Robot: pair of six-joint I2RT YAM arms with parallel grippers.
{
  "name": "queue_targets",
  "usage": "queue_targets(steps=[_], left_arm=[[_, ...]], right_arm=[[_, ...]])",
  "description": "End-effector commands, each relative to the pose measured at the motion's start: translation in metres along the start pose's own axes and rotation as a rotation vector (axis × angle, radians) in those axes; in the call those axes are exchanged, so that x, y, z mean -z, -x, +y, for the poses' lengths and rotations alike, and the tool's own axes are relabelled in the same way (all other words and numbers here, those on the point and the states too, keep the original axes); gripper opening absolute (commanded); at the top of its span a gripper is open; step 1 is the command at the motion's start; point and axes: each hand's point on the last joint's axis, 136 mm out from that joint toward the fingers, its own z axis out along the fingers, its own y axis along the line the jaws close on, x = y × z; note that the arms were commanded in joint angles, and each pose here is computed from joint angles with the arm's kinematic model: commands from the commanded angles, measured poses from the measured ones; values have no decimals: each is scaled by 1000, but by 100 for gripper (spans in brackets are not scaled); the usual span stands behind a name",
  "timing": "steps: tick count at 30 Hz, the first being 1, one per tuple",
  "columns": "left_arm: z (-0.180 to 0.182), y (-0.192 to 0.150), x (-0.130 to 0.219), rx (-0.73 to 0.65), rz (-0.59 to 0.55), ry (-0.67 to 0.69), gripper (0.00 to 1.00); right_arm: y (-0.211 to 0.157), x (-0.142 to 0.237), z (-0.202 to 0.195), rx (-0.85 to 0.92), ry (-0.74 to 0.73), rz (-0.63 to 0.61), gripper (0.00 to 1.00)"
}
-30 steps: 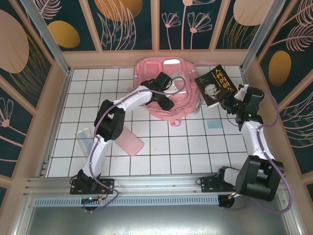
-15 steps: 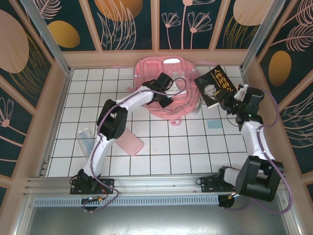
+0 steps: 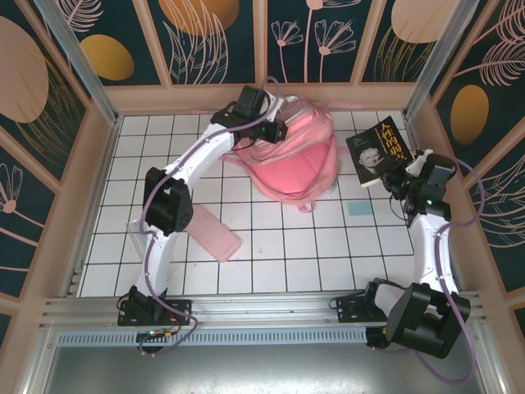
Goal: Pack books, pencil case, and school supplies into a backpack
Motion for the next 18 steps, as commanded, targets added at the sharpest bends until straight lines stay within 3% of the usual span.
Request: queue_targets(steps=[1, 6, 10, 18], left_arm=[[-49, 70, 50, 132, -198, -202, 0], [-68, 92, 63, 153, -253, -289, 0], [-71, 89, 62, 175, -246, -322, 0], [-82, 75, 72, 216, -249, -389, 0]], right_arm=[[-1, 7, 25, 52, 114, -12, 0], [-42, -12, 43, 3, 244, 96, 0], [-75, -41, 66, 32, 300, 182, 0], [-93, -130, 102, 59, 439, 275, 0]])
